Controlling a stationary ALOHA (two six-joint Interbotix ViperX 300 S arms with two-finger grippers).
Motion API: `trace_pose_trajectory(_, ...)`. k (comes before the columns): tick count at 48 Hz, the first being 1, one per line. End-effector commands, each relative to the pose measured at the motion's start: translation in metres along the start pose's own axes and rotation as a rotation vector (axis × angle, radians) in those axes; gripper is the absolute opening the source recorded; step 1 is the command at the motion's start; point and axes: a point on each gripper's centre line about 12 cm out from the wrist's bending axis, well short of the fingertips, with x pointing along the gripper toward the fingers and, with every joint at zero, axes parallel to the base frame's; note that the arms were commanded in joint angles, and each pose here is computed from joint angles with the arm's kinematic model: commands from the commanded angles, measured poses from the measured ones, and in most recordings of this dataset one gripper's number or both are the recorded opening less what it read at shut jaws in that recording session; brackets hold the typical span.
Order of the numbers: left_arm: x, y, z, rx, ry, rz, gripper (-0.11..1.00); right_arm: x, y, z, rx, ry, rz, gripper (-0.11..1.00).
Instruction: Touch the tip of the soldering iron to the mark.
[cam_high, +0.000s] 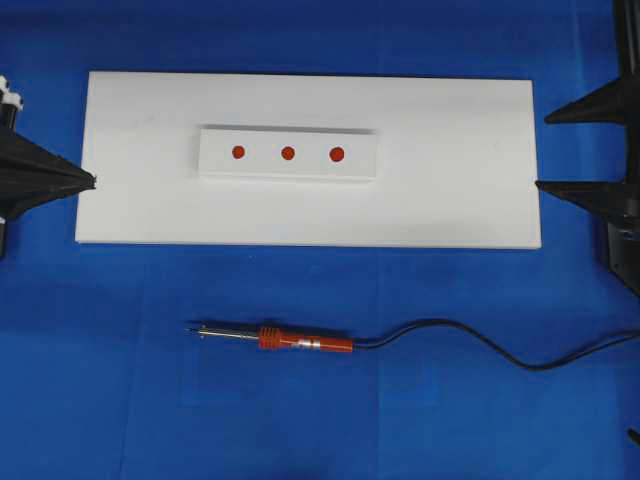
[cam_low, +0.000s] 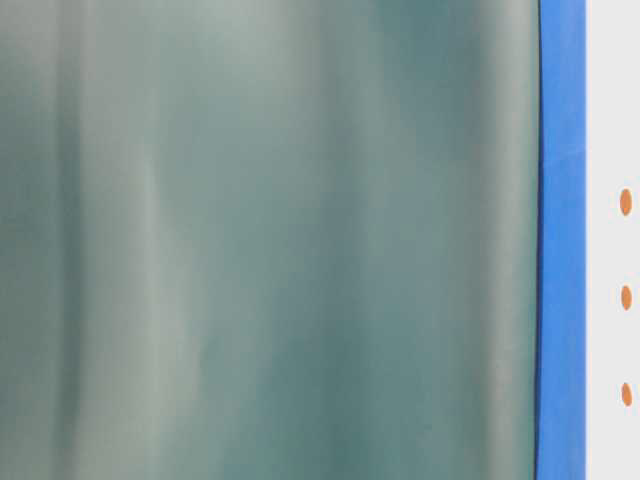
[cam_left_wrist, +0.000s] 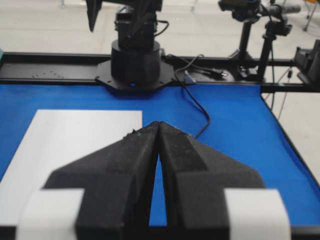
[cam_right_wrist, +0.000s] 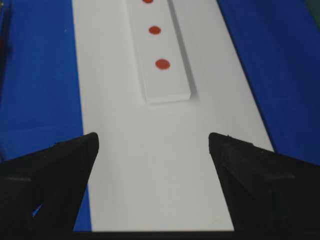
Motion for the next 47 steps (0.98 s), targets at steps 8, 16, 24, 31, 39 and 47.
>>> trace_pose_trajectory(8, 0.002, -0.001, 0.004, 0.004, -0.011, -0.004, 0.02, -0.001, 0.001, -0.006, 0.006, -0.033, 0.024, 0.83)
trace_pose_trajectory(16, 0.001, -0.001, 0.004, 0.004, -0.012, -0.004, 0.02, 0.002, 0.002, -0.01, 0.003, -0.042, 0.039, 0.81)
trace_pose_trajectory(24, 0.002, -0.001, 0.004, 0.003, -0.011, -0.004, 0.02, 0.001, 0.005, -0.008, -0.01, -0.061, 0.062, 0.81)
trace_pose_trajectory(31, 0.002, -0.001, 0.002, 0.003, -0.001, -0.004, 0.02, -0.001, 0.009, -0.006, -0.016, -0.068, 0.083, 0.81)
trace_pose_trajectory(39, 0.002, -0.001, 0.002, 0.003, -0.001, -0.004, 0.02, 0.0, 0.009, -0.007, -0.017, -0.065, 0.083, 0.81)
trace_pose_trajectory(47, 0.002, -0.001, 0.001, 0.003, 0.002, -0.003, 0.02, -0.001, 0.009, -0.006, -0.018, -0.07, 0.084, 0.81)
